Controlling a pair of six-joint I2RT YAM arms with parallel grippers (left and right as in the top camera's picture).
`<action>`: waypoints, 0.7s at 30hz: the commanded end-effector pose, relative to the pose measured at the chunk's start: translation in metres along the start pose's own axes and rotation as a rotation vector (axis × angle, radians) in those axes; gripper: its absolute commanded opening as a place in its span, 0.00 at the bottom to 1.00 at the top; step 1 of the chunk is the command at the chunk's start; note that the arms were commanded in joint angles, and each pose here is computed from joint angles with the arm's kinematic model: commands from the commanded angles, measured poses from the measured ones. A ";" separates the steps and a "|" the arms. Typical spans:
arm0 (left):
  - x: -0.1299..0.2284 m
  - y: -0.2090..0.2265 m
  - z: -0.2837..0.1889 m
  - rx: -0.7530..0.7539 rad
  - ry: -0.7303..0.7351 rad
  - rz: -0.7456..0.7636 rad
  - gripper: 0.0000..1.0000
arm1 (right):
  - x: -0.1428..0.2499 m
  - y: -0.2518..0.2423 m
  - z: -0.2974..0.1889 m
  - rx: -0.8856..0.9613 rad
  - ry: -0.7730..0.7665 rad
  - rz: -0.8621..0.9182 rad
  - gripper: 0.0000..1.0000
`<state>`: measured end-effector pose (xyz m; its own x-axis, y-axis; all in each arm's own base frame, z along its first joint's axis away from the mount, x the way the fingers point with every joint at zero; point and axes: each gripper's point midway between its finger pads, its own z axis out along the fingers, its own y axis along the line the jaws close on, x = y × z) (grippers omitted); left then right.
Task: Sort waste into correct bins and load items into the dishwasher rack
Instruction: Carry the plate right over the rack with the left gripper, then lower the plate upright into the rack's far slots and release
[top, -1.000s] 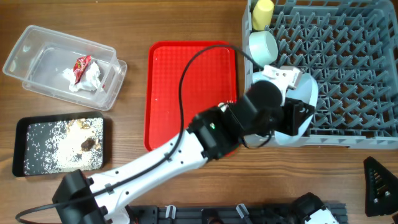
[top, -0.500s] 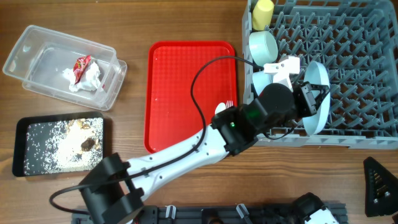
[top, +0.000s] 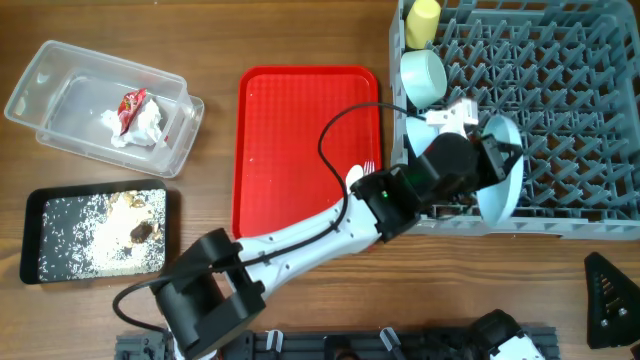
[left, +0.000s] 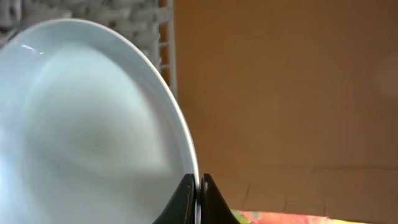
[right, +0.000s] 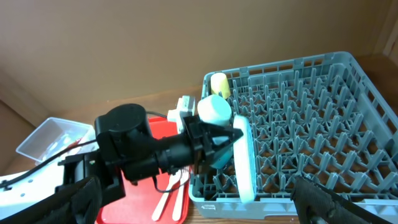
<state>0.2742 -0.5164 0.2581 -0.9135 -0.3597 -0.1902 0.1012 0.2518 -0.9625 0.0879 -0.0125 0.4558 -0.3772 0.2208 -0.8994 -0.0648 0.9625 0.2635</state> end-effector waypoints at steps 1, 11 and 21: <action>-0.043 -0.020 -0.004 0.093 -0.082 0.147 0.04 | -0.002 0.001 -0.001 -0.006 -0.005 0.001 1.00; -0.117 -0.024 -0.013 0.230 -0.095 0.248 0.04 | -0.002 0.000 0.000 0.003 -0.005 -0.011 1.00; -0.133 -0.015 0.028 0.220 -0.012 0.319 0.04 | -0.003 -0.002 0.000 0.015 -0.008 -0.014 1.00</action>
<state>0.4030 -0.4889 0.2898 -0.8309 -0.3466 -0.4352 0.4041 0.1616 -0.9003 0.0878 -0.0122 0.4557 -0.3778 0.2165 -0.9002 -0.0676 0.9632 0.2600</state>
